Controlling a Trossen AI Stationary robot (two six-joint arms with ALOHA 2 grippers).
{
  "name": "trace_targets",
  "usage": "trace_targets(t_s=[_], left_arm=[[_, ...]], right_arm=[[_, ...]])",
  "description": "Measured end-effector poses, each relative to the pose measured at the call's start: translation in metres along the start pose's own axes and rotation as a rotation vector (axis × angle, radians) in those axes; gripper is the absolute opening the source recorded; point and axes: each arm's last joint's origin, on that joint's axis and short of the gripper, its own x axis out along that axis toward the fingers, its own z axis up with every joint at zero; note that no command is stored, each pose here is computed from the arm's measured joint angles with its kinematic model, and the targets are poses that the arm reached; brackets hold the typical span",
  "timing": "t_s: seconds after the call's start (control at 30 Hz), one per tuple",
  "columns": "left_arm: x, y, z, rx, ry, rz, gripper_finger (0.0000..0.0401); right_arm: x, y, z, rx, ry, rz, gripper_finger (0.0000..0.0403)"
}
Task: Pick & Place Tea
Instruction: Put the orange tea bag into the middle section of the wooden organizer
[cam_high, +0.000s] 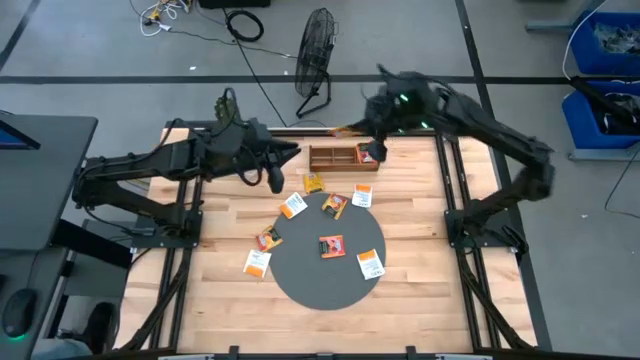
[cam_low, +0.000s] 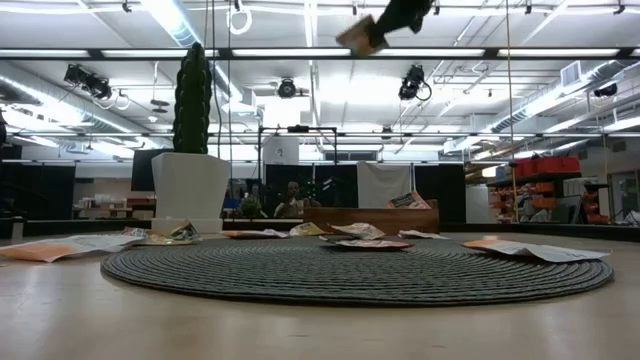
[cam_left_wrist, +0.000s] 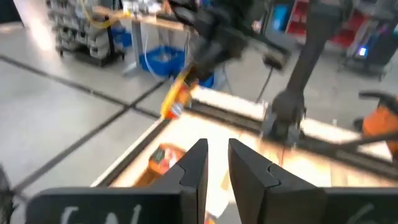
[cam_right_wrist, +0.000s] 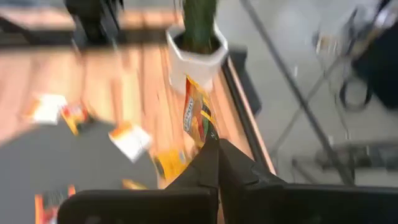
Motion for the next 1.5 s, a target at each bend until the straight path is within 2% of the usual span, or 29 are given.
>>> trace_targets(t_s=[0.17,0.3,0.57,0.73,0.93,1.13,1.5], left_arm=[[-0.003,-0.002,-0.009,0.015,0.085,0.001,0.0067],[-0.003,-0.005,-0.014,0.033,0.130,-0.005,0.0067],[-0.005,-0.011,-0.021,0.064,0.181,-0.024,0.0067],[-0.007,-0.013,-0.022,0.070,0.186,-0.034,0.0067],[-0.007,-0.015,-0.022,0.075,0.185,-0.039,0.0067],[-0.007,-0.015,-0.022,0.076,0.186,-0.039,0.0067],[-0.006,-0.014,-0.022,0.080,0.188,-0.037,0.0067]], right_arm=[[0.041,-0.020,0.010,-0.014,0.236,0.036,0.0000],[0.083,-0.027,0.007,-0.049,0.401,0.037,0.0000],[0.165,-0.036,-0.036,-0.028,0.709,0.107,0.0000],[0.200,-0.042,-0.058,-0.042,0.811,0.113,0.0000],[0.222,-0.051,-0.076,-0.069,0.888,0.071,0.0000],[0.226,-0.063,-0.076,-0.074,0.835,0.015,0.0000],[0.229,-0.074,-0.087,-0.060,0.846,0.087,0.0000]])
